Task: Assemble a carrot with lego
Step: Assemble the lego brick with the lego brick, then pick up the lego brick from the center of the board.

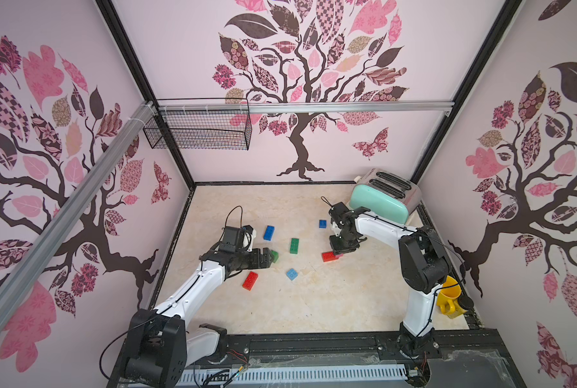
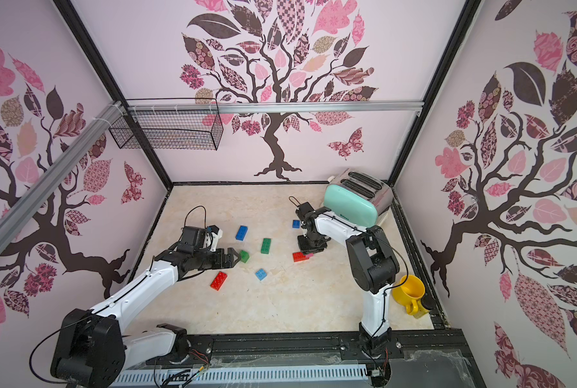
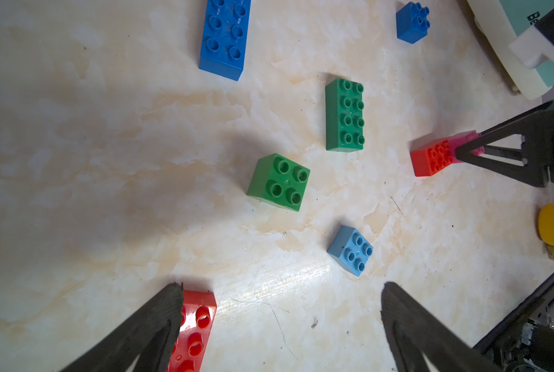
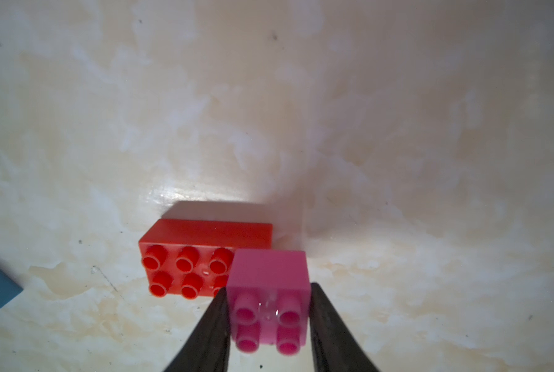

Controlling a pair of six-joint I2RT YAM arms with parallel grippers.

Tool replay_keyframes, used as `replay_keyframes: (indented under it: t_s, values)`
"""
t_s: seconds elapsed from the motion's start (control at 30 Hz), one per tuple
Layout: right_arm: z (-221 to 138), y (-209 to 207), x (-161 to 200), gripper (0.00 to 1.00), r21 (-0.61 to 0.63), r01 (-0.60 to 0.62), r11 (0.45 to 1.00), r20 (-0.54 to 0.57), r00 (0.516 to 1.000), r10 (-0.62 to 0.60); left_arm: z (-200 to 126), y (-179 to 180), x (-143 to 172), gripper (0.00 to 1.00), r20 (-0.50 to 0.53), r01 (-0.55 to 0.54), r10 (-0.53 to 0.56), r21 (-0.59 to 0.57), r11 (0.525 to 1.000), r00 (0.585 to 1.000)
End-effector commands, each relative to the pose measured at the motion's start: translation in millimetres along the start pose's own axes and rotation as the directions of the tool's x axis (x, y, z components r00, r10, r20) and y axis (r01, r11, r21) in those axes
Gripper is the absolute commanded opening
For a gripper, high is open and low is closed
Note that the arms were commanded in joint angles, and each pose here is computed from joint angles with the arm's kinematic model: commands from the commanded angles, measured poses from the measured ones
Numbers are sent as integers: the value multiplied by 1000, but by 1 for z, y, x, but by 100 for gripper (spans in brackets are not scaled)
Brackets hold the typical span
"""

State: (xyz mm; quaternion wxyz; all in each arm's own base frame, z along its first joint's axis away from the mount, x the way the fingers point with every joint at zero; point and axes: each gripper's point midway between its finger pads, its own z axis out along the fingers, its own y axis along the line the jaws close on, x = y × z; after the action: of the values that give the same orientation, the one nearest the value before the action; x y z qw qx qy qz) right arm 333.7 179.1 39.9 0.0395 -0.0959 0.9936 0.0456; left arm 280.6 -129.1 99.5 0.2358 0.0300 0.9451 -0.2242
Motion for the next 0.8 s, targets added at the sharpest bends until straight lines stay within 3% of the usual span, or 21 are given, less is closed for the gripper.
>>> replay_keyframes:
  t_s: [0.0, 0.27, 0.5, 0.77]
  values:
    - [-2, -6, 14, 55, 19, -21, 1000, -58, 998, 22, -5, -5, -8, 98, 33, -21, 21, 12, 1000, 999]
    - [-32, 0, -4, 72, -7, -40, 999, 11, 999, 40, -8, -4, -9, 98, 42, -24, 24, 1, 1000, 999]
    - [-53, 16, -55, 85, -63, -87, 994, 112, 989, 93, -8, -5, -9, 98, 45, -24, 23, 6, 1000, 999]
    - [-40, 22, -125, 87, -105, -178, 978, 197, 960, 196, -9, -5, -9, 98, 45, -24, 24, 5, 1000, 999]
